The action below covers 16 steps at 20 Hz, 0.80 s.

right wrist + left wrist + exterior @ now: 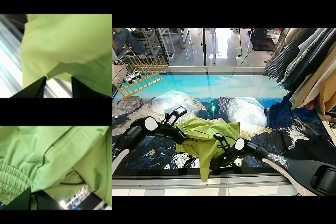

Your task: Fold the clothes and pants, and hang the long-sleeved shirts on hangers.

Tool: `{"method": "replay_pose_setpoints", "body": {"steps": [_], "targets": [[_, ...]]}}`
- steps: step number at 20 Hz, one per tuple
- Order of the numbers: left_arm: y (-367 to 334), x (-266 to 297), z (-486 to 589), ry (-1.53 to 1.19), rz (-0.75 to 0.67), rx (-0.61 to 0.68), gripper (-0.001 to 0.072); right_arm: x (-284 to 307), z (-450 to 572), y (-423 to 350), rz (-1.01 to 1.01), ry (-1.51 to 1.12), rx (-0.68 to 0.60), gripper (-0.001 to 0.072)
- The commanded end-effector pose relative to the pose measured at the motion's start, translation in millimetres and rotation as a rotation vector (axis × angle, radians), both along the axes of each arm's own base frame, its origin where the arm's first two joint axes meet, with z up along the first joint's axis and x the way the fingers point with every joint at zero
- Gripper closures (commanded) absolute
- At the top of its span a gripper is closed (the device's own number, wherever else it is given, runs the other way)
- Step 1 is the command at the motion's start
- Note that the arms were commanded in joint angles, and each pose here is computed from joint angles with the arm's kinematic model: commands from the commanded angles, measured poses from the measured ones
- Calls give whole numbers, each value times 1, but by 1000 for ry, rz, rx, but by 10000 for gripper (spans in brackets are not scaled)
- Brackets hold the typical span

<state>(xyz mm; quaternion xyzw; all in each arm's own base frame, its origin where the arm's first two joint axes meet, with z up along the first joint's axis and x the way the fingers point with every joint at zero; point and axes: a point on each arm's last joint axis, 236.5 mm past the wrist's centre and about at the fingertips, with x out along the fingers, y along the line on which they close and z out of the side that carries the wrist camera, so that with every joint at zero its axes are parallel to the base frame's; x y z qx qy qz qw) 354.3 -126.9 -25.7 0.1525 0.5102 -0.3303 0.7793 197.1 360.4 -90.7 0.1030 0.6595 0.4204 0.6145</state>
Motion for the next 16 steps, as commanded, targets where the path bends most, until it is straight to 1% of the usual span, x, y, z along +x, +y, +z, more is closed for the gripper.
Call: {"method": "replay_pose_setpoints", "body": {"steps": [1,4,8,12,14,15,16], "targets": [[-2,-1,2,9,12,-14,689,-16,21,24,40,25,60,311],[-2,-3,1,19,7,-14,688,-38,35,24,100,119,76,306],[-3,-10,0,45,-3,-14,688,-45,37,22,72,188,48,306],[-3,-12,-1,54,-7,-13,688,-46,24,10,40,211,-42,306],[-3,-12,-1,54,-7,-13,688,-45,19,10,31,201,-61,311],[-3,-12,-1,54,-7,-13,688,-45,16,13,24,196,-63,330],[-3,-12,-1,54,-6,-13,688,-46,10,16,18,194,-72,369]]}}
